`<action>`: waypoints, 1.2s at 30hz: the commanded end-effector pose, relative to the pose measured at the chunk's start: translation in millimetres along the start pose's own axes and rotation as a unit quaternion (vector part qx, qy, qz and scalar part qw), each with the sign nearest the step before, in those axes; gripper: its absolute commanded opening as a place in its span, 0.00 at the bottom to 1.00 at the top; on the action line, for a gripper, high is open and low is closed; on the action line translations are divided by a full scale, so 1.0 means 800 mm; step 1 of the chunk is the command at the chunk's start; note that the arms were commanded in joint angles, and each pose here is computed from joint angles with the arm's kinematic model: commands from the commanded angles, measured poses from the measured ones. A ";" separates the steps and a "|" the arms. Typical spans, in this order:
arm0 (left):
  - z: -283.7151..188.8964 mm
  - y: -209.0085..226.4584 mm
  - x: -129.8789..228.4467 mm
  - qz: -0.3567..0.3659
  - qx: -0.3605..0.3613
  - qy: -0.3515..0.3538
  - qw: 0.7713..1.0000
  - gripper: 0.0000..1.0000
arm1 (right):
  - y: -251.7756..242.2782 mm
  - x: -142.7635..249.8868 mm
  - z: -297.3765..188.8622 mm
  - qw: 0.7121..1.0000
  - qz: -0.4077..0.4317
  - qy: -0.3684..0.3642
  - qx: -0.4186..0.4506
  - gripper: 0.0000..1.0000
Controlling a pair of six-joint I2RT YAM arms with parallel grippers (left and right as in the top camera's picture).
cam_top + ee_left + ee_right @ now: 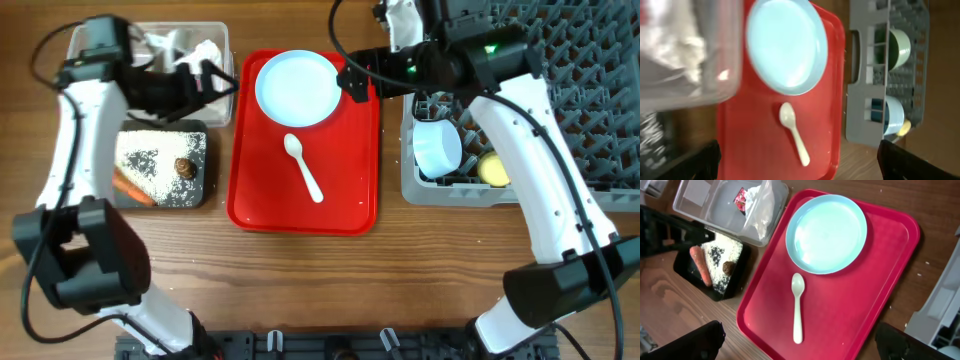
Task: Sort waste into correct bins and load items into the dishwasher rack
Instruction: 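Grasp the white spoon on the red tray with the right gripper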
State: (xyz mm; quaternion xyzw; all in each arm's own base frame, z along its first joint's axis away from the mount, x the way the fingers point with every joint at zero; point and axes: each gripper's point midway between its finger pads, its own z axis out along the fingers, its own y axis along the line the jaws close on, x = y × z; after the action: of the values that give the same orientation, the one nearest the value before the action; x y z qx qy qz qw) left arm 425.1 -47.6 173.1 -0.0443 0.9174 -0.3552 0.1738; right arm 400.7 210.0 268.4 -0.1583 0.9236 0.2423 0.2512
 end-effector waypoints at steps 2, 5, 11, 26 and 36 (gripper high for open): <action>-0.048 0.011 -0.004 -0.016 -0.013 -0.030 0.999 1.00 | 0.010 -0.003 0.032 1.000 -0.024 0.007 0.003 0.99; -0.057 0.019 -0.002 -0.005 -0.021 -0.033 0.999 1.00 | 0.021 0.007 0.069 0.999 -0.039 0.030 -0.001 0.94; -0.094 0.055 0.001 -0.002 -0.142 -0.054 0.988 1.00 | 0.009 0.079 0.172 0.981 -0.083 0.137 0.107 0.86; -0.108 0.090 0.002 -0.006 -0.230 -0.053 0.972 1.00 | 0.005 0.188 0.280 0.932 -0.196 0.271 0.139 0.49; -0.108 0.090 0.002 -0.006 -0.230 -0.053 0.972 1.00 | -0.009 0.207 0.305 0.923 -0.222 0.285 0.132 0.46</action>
State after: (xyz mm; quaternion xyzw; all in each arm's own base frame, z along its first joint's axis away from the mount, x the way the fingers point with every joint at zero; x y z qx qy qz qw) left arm 394.8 57.8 175.8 -0.1187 0.9640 -0.1407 0.1917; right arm 365.6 312.8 19.8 -0.3679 0.9272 0.0191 0.0684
